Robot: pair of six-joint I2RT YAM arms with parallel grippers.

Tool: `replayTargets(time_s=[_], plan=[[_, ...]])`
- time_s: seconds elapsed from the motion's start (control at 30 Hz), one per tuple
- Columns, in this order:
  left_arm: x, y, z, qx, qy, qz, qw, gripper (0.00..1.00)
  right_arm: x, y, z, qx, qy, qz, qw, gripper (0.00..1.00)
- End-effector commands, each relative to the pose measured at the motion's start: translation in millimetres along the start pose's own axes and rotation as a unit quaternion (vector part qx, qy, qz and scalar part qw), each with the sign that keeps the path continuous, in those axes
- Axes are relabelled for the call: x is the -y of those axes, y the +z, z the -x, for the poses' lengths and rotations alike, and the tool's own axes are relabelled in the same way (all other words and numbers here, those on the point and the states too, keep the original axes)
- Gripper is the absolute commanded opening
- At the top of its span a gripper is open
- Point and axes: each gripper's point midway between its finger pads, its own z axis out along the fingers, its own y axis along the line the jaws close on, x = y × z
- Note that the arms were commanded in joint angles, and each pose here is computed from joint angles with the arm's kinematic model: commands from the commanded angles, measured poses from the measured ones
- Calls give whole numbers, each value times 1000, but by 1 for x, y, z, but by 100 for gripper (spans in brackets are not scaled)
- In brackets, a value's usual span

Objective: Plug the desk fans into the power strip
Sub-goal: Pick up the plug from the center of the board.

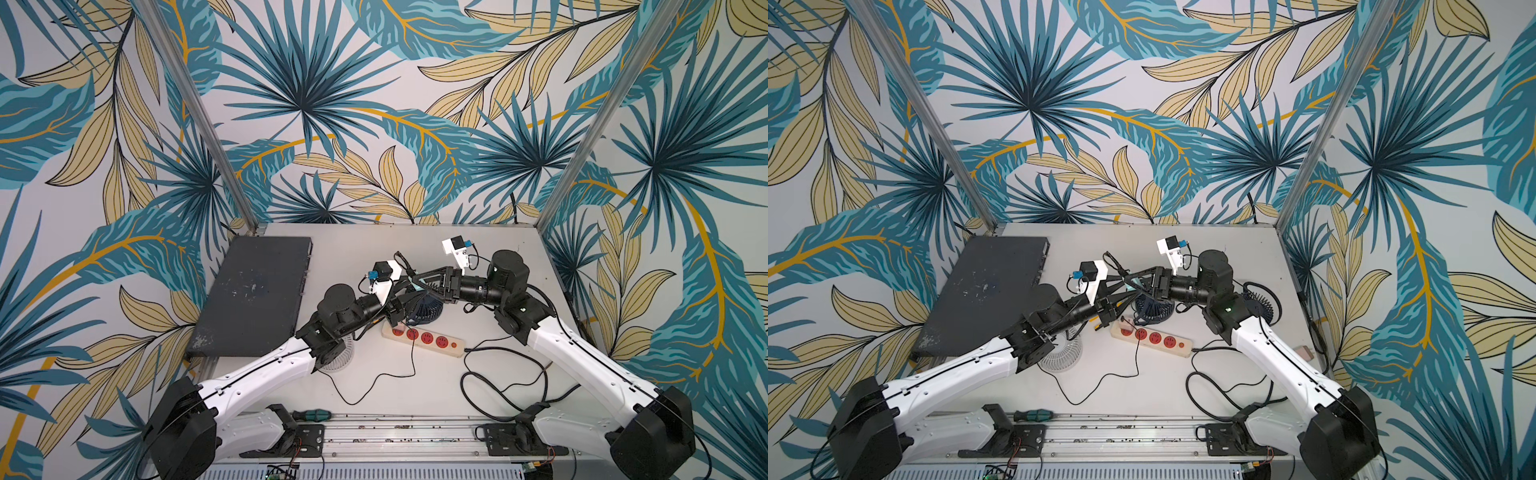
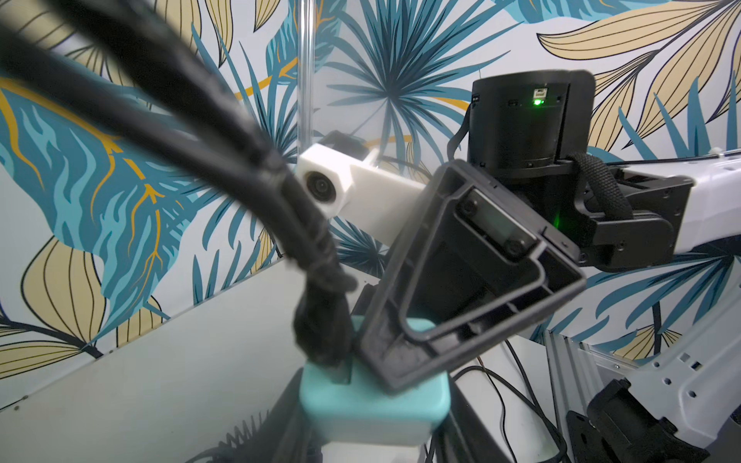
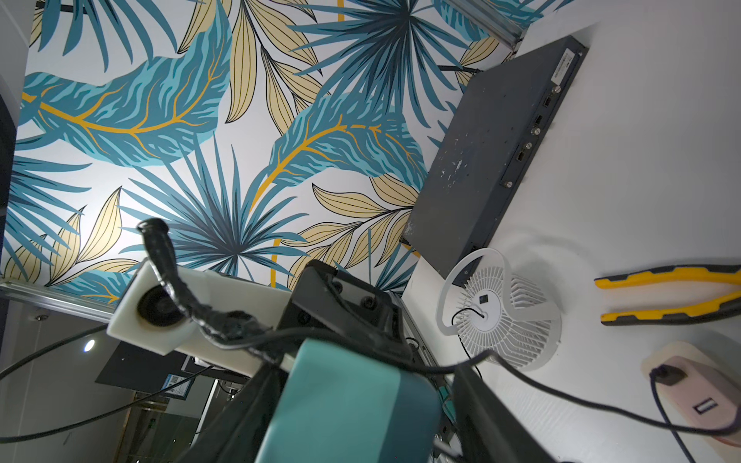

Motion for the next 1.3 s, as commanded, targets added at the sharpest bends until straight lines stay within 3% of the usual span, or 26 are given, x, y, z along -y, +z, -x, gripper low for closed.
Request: replayTargets(time_s=[0.0, 0.17, 0.27, 0.53, 0.97, 1.27], plan=[[-15, -4, -10, -25, -7, 43, 999, 29, 18, -13, 1, 31, -8, -32, 999, 68], [-19, -13, -48, -119, -13, 60, 991, 27, 48, -29, -5, 34, -33, -119, 992, 86], [-20, -20, -66, -163, -16, 65, 984, 27, 64, -37, -8, 23, -55, -173, 983, 88], [-19, -23, -93, -236, -38, 61, 969, 29, 73, -32, -12, -20, -83, -238, 968, 79], [-18, -11, -97, -255, -58, 48, 964, 30, 77, 7, -32, -75, -86, -251, 961, 69], [-20, -10, -100, -263, -67, 54, 961, 31, 96, 16, -47, -114, -100, -305, 940, 60]])
